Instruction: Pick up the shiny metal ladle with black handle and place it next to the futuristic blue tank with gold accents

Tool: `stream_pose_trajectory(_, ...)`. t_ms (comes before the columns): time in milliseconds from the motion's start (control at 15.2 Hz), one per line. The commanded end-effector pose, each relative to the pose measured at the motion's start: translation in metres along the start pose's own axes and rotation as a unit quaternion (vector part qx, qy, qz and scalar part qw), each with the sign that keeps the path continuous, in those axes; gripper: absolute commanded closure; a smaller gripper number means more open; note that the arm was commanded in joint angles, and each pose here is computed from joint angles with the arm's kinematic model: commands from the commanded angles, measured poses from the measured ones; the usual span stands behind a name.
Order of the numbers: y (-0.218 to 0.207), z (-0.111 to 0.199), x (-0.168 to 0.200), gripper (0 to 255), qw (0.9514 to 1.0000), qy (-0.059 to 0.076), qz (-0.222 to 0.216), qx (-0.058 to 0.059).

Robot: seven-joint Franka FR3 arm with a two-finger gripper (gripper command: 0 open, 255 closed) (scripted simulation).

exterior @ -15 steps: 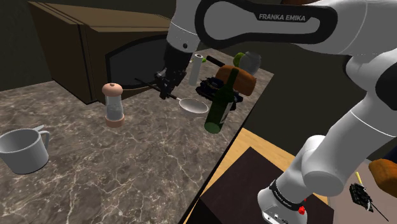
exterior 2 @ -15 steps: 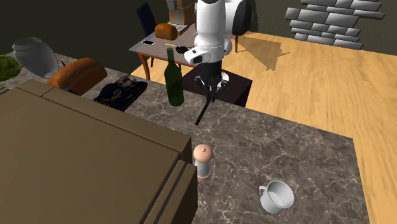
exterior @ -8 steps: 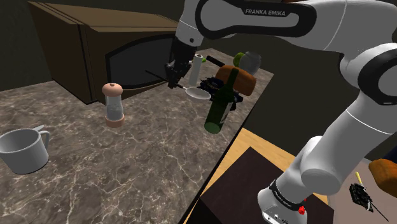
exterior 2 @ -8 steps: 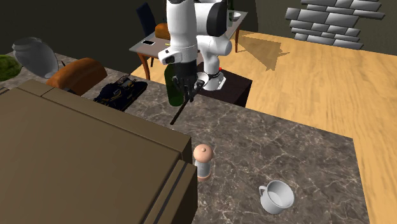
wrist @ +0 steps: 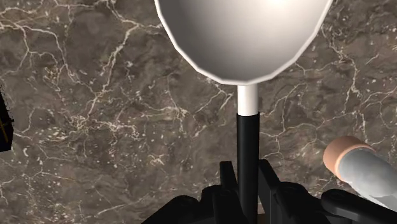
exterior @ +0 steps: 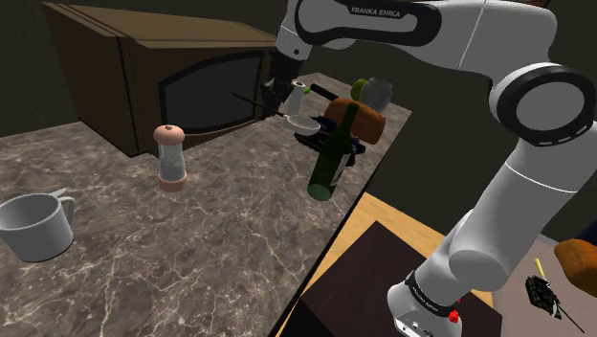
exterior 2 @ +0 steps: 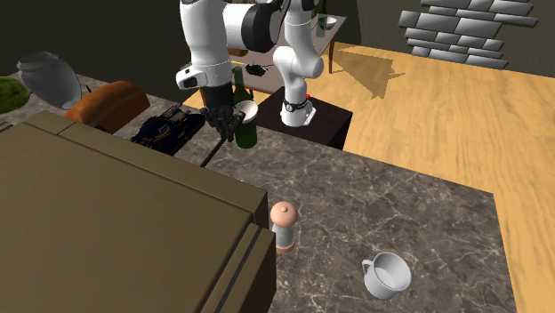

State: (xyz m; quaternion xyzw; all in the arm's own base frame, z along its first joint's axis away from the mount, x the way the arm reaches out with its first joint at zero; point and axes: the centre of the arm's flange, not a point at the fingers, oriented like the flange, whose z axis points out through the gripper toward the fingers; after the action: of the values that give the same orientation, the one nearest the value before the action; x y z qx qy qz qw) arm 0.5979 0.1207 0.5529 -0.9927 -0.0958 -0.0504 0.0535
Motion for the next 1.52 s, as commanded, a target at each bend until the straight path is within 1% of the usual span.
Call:
stream_pose_trajectory(0,0.025,-0.004,0.010,255,1.0000,0.000,0.000,0.000)
stream_pose_trajectory(462,0.110,-0.008,0.046,255,1.0000,0.000,0.000,0.000)
stream_pose_trajectory(528,0.115,-0.008,0.048,255,1.0000,0.000,0.000,0.000)
stream_pose_trajectory(1452,0.122,0.065,0.040,255,1.0000,0.000,0.000,0.000)
